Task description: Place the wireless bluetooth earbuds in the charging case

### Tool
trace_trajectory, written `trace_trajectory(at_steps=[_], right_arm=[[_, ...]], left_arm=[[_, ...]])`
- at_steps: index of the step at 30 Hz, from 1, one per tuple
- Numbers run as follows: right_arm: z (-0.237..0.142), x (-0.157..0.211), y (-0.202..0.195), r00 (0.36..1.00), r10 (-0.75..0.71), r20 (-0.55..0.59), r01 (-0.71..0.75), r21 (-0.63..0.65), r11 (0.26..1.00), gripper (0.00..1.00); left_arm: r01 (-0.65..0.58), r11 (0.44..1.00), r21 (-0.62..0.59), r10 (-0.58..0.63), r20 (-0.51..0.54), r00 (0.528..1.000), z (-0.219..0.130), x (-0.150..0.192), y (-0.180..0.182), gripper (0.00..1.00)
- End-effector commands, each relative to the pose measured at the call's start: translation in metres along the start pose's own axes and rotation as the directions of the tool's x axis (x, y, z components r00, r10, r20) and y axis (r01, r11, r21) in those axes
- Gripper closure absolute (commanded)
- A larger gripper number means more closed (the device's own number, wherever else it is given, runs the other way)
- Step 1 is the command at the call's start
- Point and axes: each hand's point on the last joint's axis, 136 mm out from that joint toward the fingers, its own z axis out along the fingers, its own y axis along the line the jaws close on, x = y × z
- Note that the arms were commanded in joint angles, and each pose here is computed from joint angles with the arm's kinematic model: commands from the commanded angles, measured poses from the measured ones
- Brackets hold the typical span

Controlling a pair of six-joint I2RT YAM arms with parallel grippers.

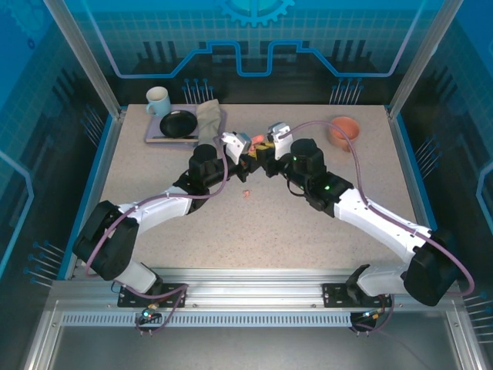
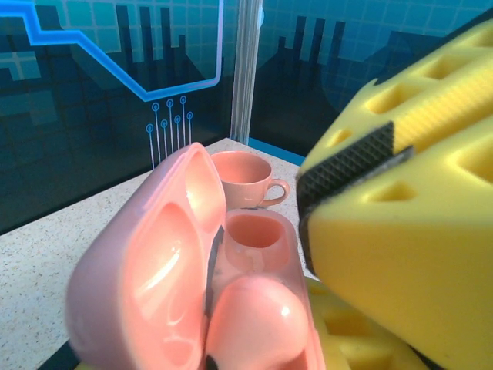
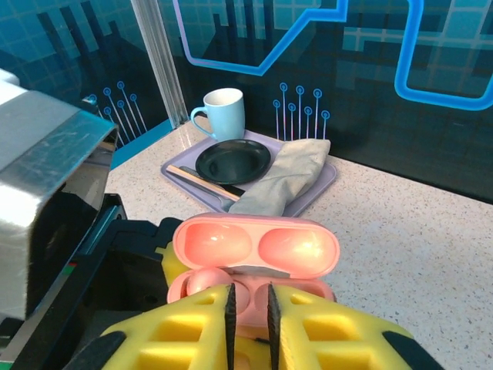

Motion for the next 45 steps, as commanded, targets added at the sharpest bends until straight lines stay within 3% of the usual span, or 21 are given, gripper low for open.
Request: trace_trajectory(at_steps=[1,8,11,15,21,30,34,45], right_arm=[[-0.009,-0.010,-0.007,0.998,0.064,0.021,-0.064,-0.012,0.998,0.76],[-0.035,-0.032,-0.032,0.960,0.269,0.073,-0.268,-0.015,0.963,0.55],[-0.042,-0.027,-0.044,0.939,0.343,0.032,-0.344,0.024,0.939,0.47],[-0.045,-0.001,-0.052,0.905,0.418,-0.078,-0.408,0.112,0.906,0.40],[-0.033,0.075,-0.060,0.774,0.559,-0.297,-0.475,0.310,0.823,0.31],[0.008,0.174,-0.025,0.590,0.578,-0.564,-0.290,0.520,0.804,0.26],[0.027,0.200,-0.018,0.524,0.616,-0.589,-0.239,0.592,0.770,0.26],[0.071,0.235,-0.004,0.432,0.644,-0.631,-0.123,0.666,0.736,0.32]], left_arm=[[-0.027,0.999,0.035,0.025,0.063,0.998,-0.003,-0.024,-0.011,1.00],[-0.053,0.999,-0.003,0.053,0.064,0.997,-0.010,-0.016,-0.006,1.00],[-0.056,0.997,-0.052,0.059,0.055,0.997,-0.018,-0.012,0.000,1.00],[-0.049,0.992,-0.118,0.054,0.041,0.998,-0.032,-0.007,0.010,1.00],[-0.017,0.973,-0.228,0.035,0.072,0.997,-0.060,-0.012,0.027,1.00],[0.047,0.930,-0.364,0.004,0.139,0.990,-0.099,-0.020,0.047,1.00],[0.075,0.908,-0.411,-0.006,0.167,0.986,-0.116,-0.021,0.056,1.00],[0.114,0.876,-0.469,-0.015,0.209,0.978,-0.141,-0.022,0.069,1.00]])
